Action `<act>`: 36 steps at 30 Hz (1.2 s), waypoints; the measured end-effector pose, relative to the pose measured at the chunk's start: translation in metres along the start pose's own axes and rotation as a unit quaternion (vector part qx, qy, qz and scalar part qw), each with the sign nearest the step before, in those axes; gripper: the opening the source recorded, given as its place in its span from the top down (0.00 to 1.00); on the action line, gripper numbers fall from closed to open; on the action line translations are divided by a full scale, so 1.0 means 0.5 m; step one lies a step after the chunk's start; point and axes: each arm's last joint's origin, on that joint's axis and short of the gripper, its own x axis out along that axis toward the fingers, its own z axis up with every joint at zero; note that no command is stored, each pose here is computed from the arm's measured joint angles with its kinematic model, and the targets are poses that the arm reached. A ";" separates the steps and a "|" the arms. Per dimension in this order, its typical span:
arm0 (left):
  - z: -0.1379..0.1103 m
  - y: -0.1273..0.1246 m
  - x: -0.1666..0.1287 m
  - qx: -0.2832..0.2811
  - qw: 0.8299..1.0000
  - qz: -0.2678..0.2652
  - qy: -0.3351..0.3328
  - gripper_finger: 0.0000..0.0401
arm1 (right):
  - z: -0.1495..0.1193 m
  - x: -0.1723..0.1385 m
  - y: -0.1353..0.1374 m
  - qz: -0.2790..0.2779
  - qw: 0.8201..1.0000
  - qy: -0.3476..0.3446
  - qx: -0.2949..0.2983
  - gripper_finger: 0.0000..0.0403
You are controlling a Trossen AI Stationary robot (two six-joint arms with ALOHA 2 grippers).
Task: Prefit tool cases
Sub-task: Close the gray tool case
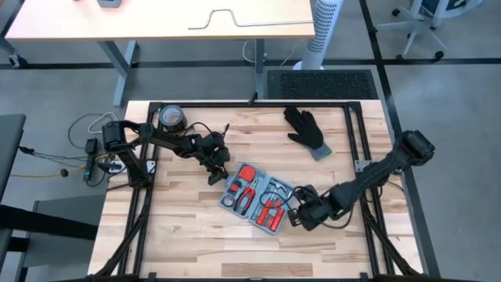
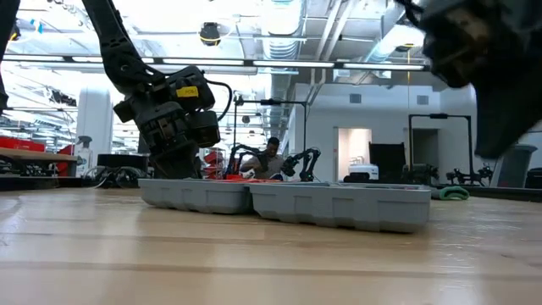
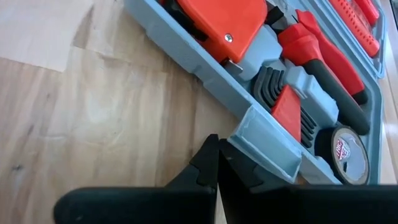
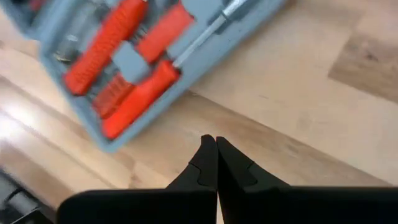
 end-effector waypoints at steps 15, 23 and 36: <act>-0.007 -0.050 0.025 -0.026 0.999 -0.011 0.027 1.00 | 0.003 0.139 0.027 0.023 0.998 0.019 -0.048 1.00; -0.008 -0.100 -0.024 -0.049 0.998 -0.007 0.029 1.00 | -0.004 0.129 0.032 0.037 0.997 0.017 -0.066 1.00; 0.009 -0.144 -0.040 -0.033 0.999 -0.020 -0.008 1.00 | 0.002 0.116 0.038 0.055 0.993 0.008 -0.102 1.00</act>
